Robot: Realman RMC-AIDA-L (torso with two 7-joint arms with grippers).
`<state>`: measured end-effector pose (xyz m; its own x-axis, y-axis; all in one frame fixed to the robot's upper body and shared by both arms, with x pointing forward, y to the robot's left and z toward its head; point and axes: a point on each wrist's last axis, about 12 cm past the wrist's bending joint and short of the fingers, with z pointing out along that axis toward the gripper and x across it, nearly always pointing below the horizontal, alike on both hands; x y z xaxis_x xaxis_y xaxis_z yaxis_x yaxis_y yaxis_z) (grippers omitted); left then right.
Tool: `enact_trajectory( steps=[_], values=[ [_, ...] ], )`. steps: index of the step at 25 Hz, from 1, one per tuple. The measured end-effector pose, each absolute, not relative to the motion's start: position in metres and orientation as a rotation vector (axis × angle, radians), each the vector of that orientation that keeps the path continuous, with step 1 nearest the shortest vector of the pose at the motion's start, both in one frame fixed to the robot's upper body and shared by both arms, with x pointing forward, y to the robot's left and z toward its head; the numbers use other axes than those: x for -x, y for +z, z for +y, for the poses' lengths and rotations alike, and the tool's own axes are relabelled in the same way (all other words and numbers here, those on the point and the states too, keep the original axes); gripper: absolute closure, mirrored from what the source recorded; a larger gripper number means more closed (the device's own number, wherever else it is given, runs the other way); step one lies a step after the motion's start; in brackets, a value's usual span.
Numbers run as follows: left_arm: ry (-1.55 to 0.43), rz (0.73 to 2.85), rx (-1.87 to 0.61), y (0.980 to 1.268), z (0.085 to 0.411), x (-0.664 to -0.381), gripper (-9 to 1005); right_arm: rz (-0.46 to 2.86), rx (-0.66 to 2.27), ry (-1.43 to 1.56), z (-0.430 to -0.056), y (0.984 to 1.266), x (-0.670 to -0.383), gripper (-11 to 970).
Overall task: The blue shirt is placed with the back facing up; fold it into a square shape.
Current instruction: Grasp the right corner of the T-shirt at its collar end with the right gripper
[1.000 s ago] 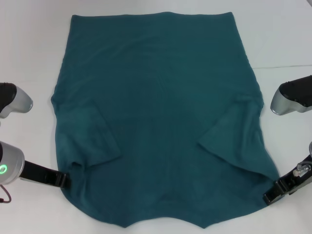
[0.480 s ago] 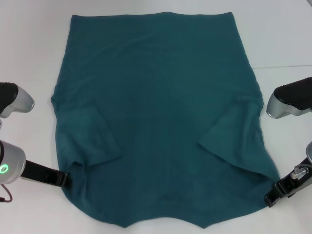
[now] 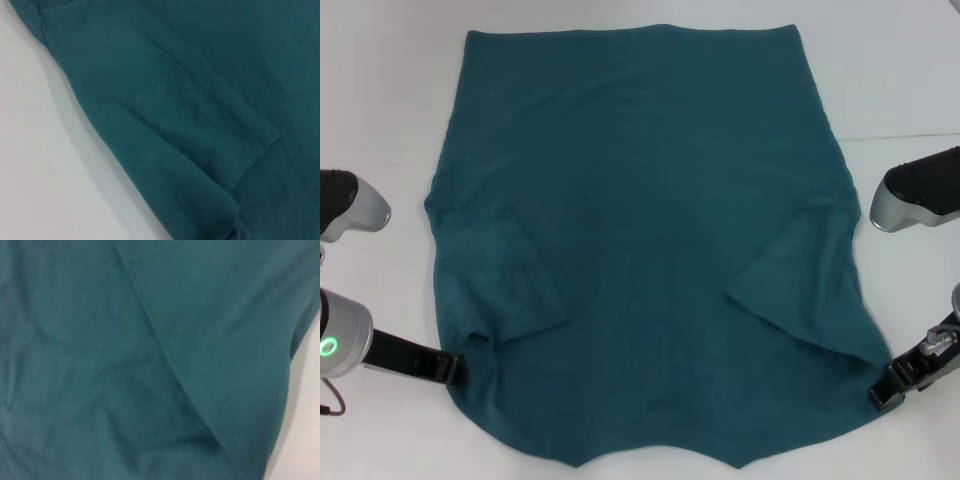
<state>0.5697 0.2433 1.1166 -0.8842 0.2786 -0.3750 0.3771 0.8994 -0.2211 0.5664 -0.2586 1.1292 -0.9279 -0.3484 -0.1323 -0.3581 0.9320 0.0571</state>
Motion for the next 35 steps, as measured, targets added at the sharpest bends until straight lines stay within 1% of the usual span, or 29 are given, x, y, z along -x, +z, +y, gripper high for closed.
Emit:
enact_trajectory(
  steps=[27,34,35],
  values=[
    [-0.412,2.726,-0.483,1.116,0.243,-0.57,931,2.965,0.63,0.043,-0.244,1.12,-0.567,421],
    [-0.412,2.726,-0.484,1.116,0.243,-0.57,931,2.931,0.653,0.13,-0.239,1.12,-0.568,442],
    [-0.412,2.726,-0.485,1.116,0.243,-0.57,931,2.93,0.652,0.137,-0.239,1.12,-0.568,483]
  ],
)
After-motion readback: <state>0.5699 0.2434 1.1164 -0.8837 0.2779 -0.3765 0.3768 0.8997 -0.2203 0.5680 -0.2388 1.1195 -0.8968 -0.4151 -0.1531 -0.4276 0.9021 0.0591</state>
